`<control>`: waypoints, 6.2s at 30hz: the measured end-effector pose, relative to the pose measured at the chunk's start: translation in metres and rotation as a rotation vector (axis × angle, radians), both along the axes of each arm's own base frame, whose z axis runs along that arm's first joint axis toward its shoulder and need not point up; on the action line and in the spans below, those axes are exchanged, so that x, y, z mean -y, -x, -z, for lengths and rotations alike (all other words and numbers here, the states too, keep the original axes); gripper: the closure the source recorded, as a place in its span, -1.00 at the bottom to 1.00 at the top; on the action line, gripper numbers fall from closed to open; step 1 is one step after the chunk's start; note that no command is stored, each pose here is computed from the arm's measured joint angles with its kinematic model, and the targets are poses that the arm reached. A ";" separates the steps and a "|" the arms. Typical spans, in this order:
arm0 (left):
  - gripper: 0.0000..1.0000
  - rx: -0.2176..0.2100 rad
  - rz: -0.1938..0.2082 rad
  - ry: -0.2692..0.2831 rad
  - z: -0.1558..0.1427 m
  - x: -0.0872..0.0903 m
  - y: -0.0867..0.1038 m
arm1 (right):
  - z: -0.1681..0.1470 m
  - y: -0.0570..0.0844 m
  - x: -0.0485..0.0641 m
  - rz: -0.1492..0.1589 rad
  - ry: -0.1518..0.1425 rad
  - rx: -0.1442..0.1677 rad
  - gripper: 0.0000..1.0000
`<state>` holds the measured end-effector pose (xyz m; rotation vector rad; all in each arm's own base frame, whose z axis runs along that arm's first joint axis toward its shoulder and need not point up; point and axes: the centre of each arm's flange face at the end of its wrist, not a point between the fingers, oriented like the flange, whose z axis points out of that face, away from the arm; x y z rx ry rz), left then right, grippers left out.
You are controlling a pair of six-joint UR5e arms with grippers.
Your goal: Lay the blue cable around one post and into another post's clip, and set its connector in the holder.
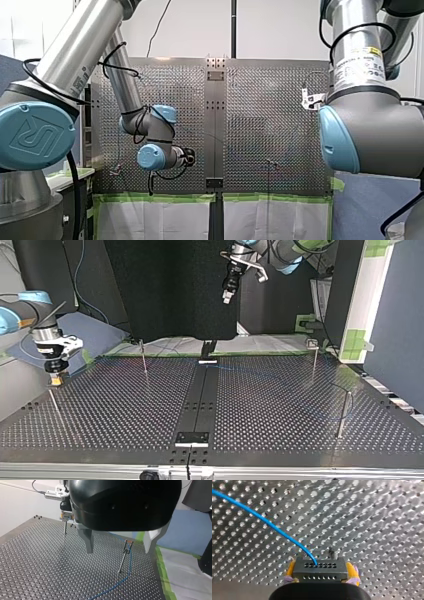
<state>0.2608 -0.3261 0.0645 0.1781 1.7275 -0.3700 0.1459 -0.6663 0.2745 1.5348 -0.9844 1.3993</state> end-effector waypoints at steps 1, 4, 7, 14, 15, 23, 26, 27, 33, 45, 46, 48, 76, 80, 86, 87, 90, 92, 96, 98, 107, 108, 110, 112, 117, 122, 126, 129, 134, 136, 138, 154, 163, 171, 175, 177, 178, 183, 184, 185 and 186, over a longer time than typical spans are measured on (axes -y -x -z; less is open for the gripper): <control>-1.00 -0.001 0.000 -0.001 0.000 0.000 0.000 | 0.001 0.001 -0.001 0.007 -0.001 -0.005 1.00; -1.00 -0.002 0.000 -0.004 0.000 0.000 0.000 | 0.001 0.004 -0.005 0.026 0.003 -0.010 1.00; -1.00 -0.002 -0.002 -0.005 0.000 -0.001 0.000 | -0.004 0.005 -0.010 0.033 0.017 0.004 1.00; -1.00 -0.001 -0.013 -0.007 0.000 -0.002 0.000 | -0.011 0.006 -0.008 0.031 0.053 0.044 1.00; -1.00 -0.001 -0.014 -0.007 0.000 -0.002 0.000 | -0.012 0.006 -0.008 0.028 0.054 0.052 1.00; -1.00 -0.002 -0.016 -0.009 0.000 -0.002 0.000 | -0.012 0.005 -0.007 -0.007 0.041 0.111 1.00; -1.00 -0.003 -0.016 -0.010 0.001 -0.002 0.000 | -0.011 0.007 -0.007 -0.007 0.032 0.126 1.00; -1.00 -0.002 -0.016 -0.010 0.000 -0.002 0.000 | -0.011 0.008 -0.007 -0.006 0.029 0.130 1.00; -1.00 -0.004 -0.016 -0.011 0.001 -0.002 0.000 | -0.010 0.015 -0.007 0.006 0.009 0.140 1.00; -1.00 -0.004 -0.016 -0.011 0.001 -0.002 0.000 | -0.011 0.019 -0.005 0.009 0.016 0.123 1.00; -1.00 -0.004 -0.016 -0.011 0.001 -0.002 0.000 | -0.011 0.019 -0.005 0.008 0.017 0.120 1.00; -1.00 -0.004 -0.016 -0.011 0.001 -0.002 0.000 | -0.011 0.018 -0.004 0.006 0.020 0.114 1.00; -1.00 -0.005 -0.016 -0.010 0.001 -0.002 0.000 | -0.005 0.006 0.001 -0.041 0.008 0.104 1.00; -1.00 -0.006 -0.016 -0.009 0.001 -0.002 0.000 | -0.004 0.004 0.002 -0.047 0.010 0.108 1.00; -1.00 -0.006 -0.016 -0.009 0.001 -0.002 0.000 | -0.006 0.002 0.004 -0.062 0.018 0.110 1.00; -1.00 -0.006 -0.016 -0.009 0.001 -0.002 0.000 | -0.007 0.002 0.004 -0.066 0.020 0.109 1.00; -1.00 -0.007 -0.016 -0.009 0.001 -0.002 0.000 | -0.009 0.001 0.005 -0.071 0.027 0.106 1.00; -1.00 -0.007 -0.016 -0.009 0.001 -0.002 0.000 | -0.009 0.002 0.006 -0.073 0.031 0.104 1.00; -1.00 -0.007 -0.016 -0.009 0.001 -0.002 0.000 | -0.009 0.004 0.007 -0.076 0.034 0.101 1.00; -1.00 -0.007 -0.016 -0.009 0.001 -0.002 0.000 | -0.009 0.005 0.007 -0.075 0.035 0.100 1.00; -1.00 -0.008 -0.016 -0.009 0.001 -0.003 0.000 | -0.009 0.008 0.008 -0.071 0.036 0.100 1.00; -1.00 -0.008 -0.016 -0.009 0.001 -0.003 0.000 | -0.009 0.008 0.008 -0.070 0.036 0.100 1.00; -1.00 -0.008 -0.016 -0.009 0.001 -0.003 0.000 | -0.008 0.008 0.008 -0.070 0.036 0.100 1.00; -1.00 -0.008 -0.016 -0.009 0.001 -0.002 0.000 | -0.008 0.009 0.008 -0.069 0.036 0.100 1.00; -1.00 -0.008 -0.016 -0.009 0.001 -0.002 0.000 | -0.008 0.010 0.009 -0.067 0.034 0.104 1.00; -1.00 -0.008 -0.016 -0.009 0.001 -0.002 0.000 | -0.006 0.011 0.009 -0.065 0.031 0.105 1.00; -1.00 -0.008 -0.017 -0.009 0.001 -0.003 0.000 | -0.006 0.011 0.009 -0.065 0.029 0.106 1.00; -1.00 -0.008 -0.017 -0.009 0.001 -0.003 0.000 | -0.006 0.011 0.009 -0.065 0.029 0.106 1.00; -1.00 -0.009 -0.017 -0.009 0.001 -0.003 0.000 | -0.006 0.011 0.009 -0.065 0.031 0.107 0.93; -1.00 -0.008 -0.017 -0.009 0.001 -0.003 0.000 | -0.008 0.011 0.010 -0.066 0.050 0.122 0.84; -1.00 -0.009 -0.017 -0.009 0.001 -0.003 0.000 | -0.008 0.011 0.010 -0.066 0.054 0.127 0.76; -1.00 -0.008 -0.017 -0.009 0.001 -0.003 0.000 | -0.011 0.011 0.011 -0.067 0.061 0.126 -0.89; -1.00 -0.009 -0.017 -0.009 0.001 -0.003 0.000 | -0.013 0.011 0.011 -0.068 0.070 0.125 -0.97; -1.00 -0.009 -0.017 -0.009 0.001 -0.003 0.000 | -0.013 0.011 0.011 -0.068 0.070 0.125 -0.97; -1.00 -0.009 -0.017 -0.009 0.001 -0.003 0.000 | -0.013 0.011 0.011 -0.068 0.070 0.125 -0.97; -1.00 -0.009 -0.018 -0.009 0.001 -0.003 0.000 | -0.013 0.011 0.011 -0.068 0.070 0.125 -0.97; -1.00 -0.009 -0.018 -0.009 0.001 -0.003 0.000 | -0.013 0.011 0.011 -0.068 0.070 0.125 -0.97; -1.00 -0.009 -0.018 -0.009 0.001 -0.003 0.000 | -0.013 0.011 0.011 -0.068 0.070 0.125 -0.97; -1.00 -0.009 -0.018 -0.009 0.001 -0.003 0.000 | -0.013 0.011 0.011 -0.068 0.070 0.125 -0.97; -1.00 -0.009 -0.018 -0.009 0.001 -0.003 0.000 | -0.013 0.011 0.011 -0.068 0.070 0.125 -0.97; -1.00 -0.008 -0.018 -0.009 0.001 -0.003 0.000 | -0.013 0.011 0.011 -0.068 0.070 0.125 -0.97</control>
